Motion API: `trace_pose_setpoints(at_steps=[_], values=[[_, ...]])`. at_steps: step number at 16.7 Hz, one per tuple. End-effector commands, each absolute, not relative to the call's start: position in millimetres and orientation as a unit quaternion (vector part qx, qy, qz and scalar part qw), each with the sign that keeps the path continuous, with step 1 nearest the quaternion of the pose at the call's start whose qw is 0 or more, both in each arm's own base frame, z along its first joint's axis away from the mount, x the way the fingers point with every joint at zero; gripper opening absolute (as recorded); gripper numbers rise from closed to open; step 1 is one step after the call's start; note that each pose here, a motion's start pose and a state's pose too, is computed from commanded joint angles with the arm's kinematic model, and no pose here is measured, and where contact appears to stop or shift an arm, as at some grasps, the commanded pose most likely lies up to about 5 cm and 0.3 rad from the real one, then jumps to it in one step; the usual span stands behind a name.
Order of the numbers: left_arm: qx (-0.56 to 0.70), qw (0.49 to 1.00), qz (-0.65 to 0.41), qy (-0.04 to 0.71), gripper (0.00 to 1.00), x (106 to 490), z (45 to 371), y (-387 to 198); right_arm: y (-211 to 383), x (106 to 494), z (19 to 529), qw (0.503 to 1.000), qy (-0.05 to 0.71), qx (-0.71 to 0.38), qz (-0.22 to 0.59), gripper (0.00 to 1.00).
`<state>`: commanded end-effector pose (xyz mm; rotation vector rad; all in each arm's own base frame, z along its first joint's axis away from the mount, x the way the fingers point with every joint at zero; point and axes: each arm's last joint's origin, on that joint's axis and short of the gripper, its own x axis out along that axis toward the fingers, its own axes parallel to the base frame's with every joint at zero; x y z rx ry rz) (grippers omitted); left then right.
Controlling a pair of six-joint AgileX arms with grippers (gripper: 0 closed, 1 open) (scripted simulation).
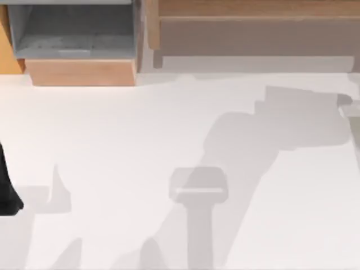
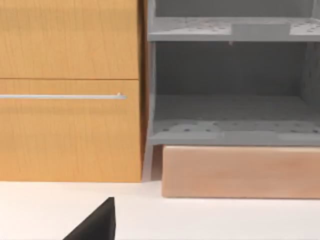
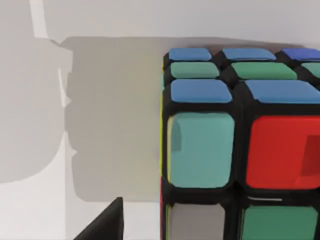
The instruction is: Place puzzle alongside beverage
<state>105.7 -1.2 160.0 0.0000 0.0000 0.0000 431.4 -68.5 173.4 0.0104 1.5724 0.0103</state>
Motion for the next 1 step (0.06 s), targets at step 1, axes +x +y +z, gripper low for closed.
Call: trace_pose_setpoints(at_steps=[1], values=[[0.0, 1.0, 0.0, 0.0, 1.0, 105.7, 160.0, -1.2, -68.5, 431.4, 173.4, 0.707, 0.708, 0.005, 0.005, 1.0]])
